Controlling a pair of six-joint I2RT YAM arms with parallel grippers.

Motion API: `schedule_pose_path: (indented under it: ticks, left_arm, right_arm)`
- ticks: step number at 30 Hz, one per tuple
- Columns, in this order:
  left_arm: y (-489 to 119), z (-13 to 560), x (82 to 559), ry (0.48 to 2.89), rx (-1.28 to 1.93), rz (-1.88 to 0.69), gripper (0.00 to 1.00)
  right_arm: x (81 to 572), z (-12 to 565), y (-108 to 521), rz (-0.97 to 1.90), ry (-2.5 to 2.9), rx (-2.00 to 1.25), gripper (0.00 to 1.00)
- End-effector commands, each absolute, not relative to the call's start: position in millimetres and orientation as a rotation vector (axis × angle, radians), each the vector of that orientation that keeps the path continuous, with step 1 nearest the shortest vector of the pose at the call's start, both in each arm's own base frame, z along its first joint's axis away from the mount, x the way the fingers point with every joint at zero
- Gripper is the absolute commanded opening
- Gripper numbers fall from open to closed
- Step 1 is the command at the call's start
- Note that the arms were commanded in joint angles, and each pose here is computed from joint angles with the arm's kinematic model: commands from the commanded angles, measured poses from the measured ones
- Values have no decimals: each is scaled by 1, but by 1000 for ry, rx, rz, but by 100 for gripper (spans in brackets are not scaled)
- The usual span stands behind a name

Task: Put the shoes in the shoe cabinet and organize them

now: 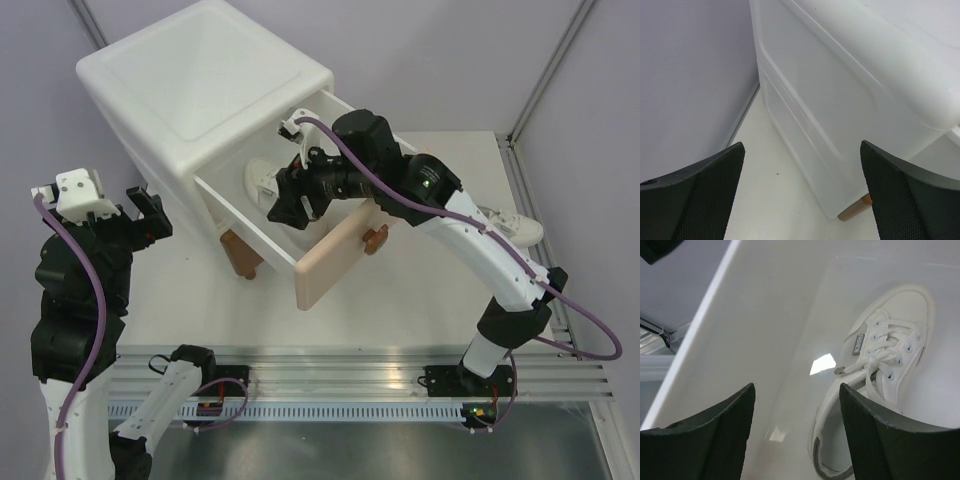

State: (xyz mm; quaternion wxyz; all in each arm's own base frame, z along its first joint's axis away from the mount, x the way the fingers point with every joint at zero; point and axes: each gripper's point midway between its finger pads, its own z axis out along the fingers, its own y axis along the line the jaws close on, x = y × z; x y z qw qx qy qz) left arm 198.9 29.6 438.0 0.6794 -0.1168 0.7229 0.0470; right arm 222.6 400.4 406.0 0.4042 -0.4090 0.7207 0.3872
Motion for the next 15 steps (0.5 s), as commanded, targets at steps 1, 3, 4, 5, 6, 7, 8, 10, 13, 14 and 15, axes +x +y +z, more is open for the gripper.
schedule_pose_path:
  ticks: [1, 3, 4, 5, 6, 7, 8, 10, 13, 14, 15]
  left_arm:
    - [35, 448, 191, 1600, -246, 144, 100]
    - [35, 448, 192, 1600, -246, 144, 100]
    - [35, 448, 192, 1600, -251, 142, 100]
    - [35, 448, 191, 1599, -251, 139, 100]
    - [35, 447, 192, 1601, -252, 141, 100]
    - [36, 448, 191, 1598, -255, 143, 100]
    - [36, 447, 191, 1601, -257, 146, 100]
    - [38, 447, 191, 1598, -263, 152, 100]
    - [40, 449, 191, 1594, -273, 163, 100]
    - [41, 451, 190, 1590, -273, 164, 100]
    - [41, 452, 189, 1586, -278, 167, 100]
  right_arm:
    - [204, 474, 388, 1067, 1614, -986, 73]
    - [200, 479, 385, 1078, 1598, -985, 74]
    - [200, 479, 386, 1083, 1594, -983, 74]
    - [198, 480, 385, 1088, 1587, -988, 74]
    - [194, 486, 381, 1097, 1570, -984, 74]
    - [194, 490, 380, 1102, 1549, -977, 74]
    - [195, 487, 380, 1097, 1552, -973, 74]
    - [193, 497, 373, 1090, 1520, -948, 74]
    - [198, 516, 362, 1057, 1503, -863, 76]
    - [200, 520, 359, 1045, 1503, -840, 76]
    - [207, 527, 351, 1007, 1501, -786, 77]
